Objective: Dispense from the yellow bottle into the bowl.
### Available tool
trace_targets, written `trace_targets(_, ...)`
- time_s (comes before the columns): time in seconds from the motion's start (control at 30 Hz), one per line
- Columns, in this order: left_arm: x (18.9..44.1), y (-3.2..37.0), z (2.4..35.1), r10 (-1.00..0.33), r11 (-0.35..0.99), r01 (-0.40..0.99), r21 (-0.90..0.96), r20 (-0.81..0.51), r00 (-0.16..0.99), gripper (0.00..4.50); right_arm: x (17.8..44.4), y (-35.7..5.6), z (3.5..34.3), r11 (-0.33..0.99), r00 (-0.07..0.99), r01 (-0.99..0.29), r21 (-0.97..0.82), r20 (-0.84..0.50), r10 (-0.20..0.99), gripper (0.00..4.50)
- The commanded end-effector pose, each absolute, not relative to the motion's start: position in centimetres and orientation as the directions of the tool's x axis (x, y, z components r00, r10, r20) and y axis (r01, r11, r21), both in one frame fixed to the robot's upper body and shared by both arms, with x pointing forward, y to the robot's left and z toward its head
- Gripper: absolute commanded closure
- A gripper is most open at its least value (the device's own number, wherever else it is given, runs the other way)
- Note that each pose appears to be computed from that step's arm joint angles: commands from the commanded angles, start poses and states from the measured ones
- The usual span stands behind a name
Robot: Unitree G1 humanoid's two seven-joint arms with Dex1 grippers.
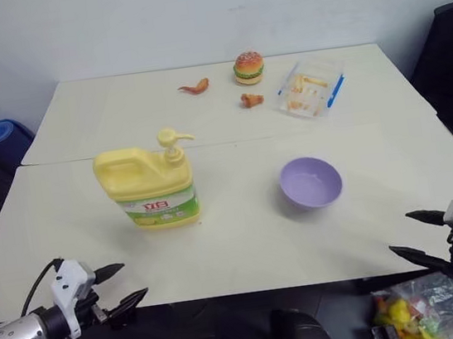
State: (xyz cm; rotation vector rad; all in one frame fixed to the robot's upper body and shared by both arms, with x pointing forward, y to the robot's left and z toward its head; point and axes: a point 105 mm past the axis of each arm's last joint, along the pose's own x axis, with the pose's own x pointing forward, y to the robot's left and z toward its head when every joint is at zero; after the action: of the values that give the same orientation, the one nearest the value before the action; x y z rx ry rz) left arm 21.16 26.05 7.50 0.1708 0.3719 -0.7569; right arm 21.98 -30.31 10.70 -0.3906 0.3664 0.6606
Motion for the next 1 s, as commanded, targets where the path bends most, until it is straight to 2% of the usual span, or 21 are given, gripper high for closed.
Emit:
trace_targets(0.03,21.3,26.0,7.7,-0.643,0.705,0.708,0.039,-0.388,0.661,0.0,22.1,-30.2,11.1,0.721,0.742,-0.647,-0.247,-0.424,0.52,0.03)
trace_targets(0.17,21.8,25.5,8.0,-0.643,0.721,0.693,0.008,-0.364,0.673,0.0,22.2,-30.0,11.3,0.721,0.748,-0.643,-0.257,-0.413,0.52,0.03)
trace_targets(0.33,21.2,24.4,9.3,-0.721,0.652,0.756,-0.059,-0.359,0.593,0.0,22.3,-28.8,12.1,0.709,0.737,-0.661,-0.246,-0.393,0.551,0.03)
trace_targets(0.4,20.7,22.8,11.4,-0.809,0.553,0.824,-0.122,-0.316,0.496,0.0,22.5,-27.5,12.9,0.693,0.719,-0.684,-0.227,-0.37,0.589,0.03)
trace_targets(0.5,20.3,20.4,14.1,-0.887,0.404,0.907,-0.122,-0.293,0.356,0.0,23.2,-25.1,14.6,0.661,0.699,-0.712,-0.235,-0.318,0.64,0.03)
trace_targets(0.63,21.2,17.8,17.2,-0.926,0.287,0.957,-0.032,-0.265,0.269,0.0,24.6,-22.2,15.8,0.613,0.674,-0.738,-0.281,-0.304,0.673,0.03)
trace_targets(0.8,22.3,14.7,20.6,-0.965,0.136,0.99,0.04,-0.221,0.142,0.0,26.7,-18.7,14.6,0.538,0.623,-0.782,-0.315,-0.353,0.698,0.03)
trace_targets(1.0,22.7,12.8,21.5,-0.974,0.03,0.998,0.059,-0.223,0.043,0.0,29.7,-16.1,12.8,0.52,0.638,-0.769,-0.373,-0.385,0.667,0.03)
